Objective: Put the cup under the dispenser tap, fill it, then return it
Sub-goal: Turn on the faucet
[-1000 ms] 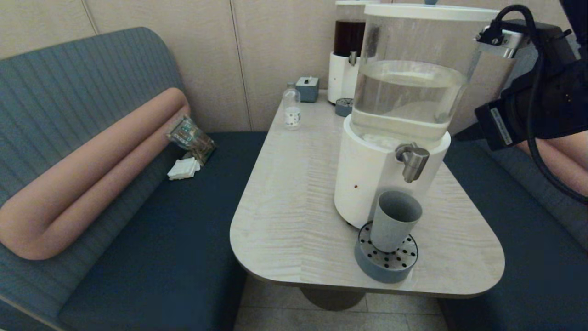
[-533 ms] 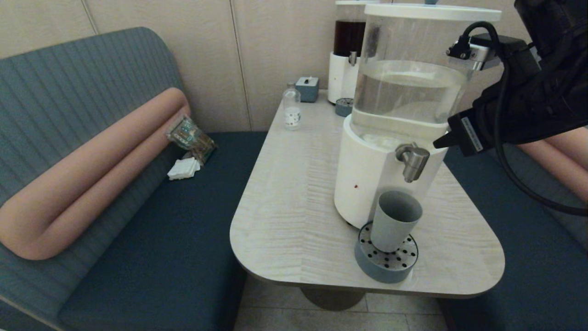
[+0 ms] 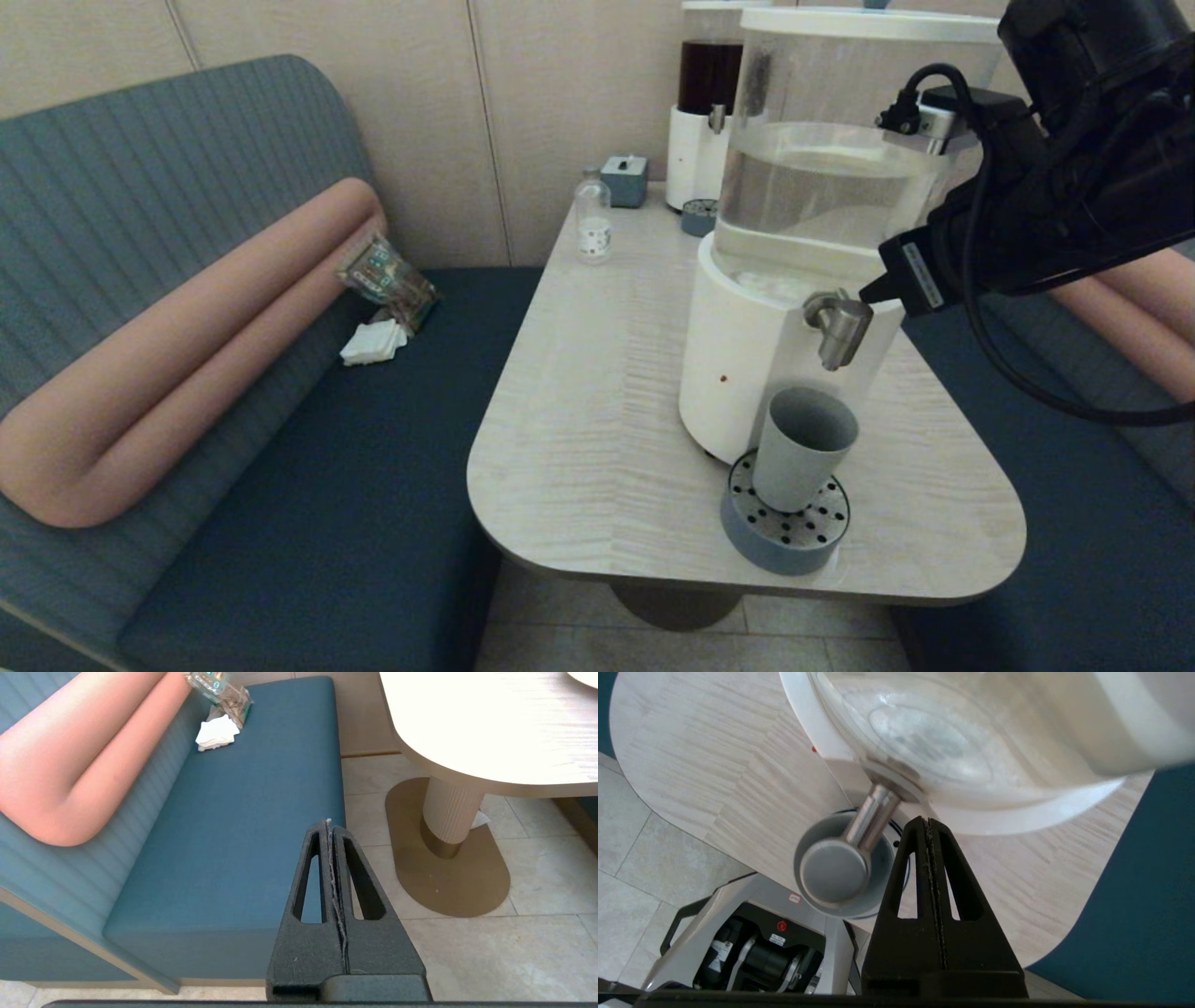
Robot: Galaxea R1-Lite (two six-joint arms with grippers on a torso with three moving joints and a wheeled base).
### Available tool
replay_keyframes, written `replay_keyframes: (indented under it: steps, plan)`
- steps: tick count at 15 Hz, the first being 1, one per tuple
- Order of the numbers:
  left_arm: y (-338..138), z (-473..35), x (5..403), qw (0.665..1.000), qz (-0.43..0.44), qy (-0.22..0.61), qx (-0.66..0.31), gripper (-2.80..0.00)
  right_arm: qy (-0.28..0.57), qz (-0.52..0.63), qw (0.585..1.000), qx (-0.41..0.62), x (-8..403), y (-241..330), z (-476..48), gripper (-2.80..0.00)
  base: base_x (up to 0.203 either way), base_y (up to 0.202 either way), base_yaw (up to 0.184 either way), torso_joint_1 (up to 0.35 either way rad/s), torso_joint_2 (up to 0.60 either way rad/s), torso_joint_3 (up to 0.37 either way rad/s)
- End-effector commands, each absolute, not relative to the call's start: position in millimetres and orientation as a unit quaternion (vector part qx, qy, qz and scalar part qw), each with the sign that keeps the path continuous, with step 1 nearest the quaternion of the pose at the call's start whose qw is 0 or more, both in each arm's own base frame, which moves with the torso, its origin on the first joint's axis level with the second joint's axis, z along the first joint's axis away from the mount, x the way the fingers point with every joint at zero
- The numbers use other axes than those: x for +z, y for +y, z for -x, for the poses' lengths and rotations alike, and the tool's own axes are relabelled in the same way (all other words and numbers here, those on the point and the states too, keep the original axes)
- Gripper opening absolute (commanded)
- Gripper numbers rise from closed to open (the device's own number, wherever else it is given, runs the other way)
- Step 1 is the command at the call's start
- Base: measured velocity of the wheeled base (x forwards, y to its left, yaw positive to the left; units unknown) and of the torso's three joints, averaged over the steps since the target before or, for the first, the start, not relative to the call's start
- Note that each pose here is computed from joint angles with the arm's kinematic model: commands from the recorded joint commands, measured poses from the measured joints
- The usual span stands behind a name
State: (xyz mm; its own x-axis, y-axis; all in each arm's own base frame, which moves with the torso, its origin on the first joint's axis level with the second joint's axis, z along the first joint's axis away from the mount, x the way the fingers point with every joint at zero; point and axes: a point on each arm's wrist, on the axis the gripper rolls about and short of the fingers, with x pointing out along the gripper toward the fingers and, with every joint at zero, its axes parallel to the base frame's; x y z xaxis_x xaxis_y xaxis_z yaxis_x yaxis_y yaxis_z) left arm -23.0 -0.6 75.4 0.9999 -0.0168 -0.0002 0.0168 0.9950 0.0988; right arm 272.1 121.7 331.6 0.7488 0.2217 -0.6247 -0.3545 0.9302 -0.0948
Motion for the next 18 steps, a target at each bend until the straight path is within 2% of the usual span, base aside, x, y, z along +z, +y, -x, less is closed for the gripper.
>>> replay_keyframes:
  steps: [1,18]
  plan:
    - [-0.6,22.9,75.6,0.999,-0.05,0.0,-0.008,-2.8,0.322,0.106,0.928,0.155,330.0,123.0,-274.4,-2.8,0.0,0.0,0.0,0.0,0.0,0.0]
    - [-0.6,22.9,75.6,0.999,-0.05,0.0,-0.008,-2.8,0.32,0.112,0.925,0.172,326.5,132.2,-278.2,-2.8,0.0,0.0,0.0,0.0,0.0,0.0]
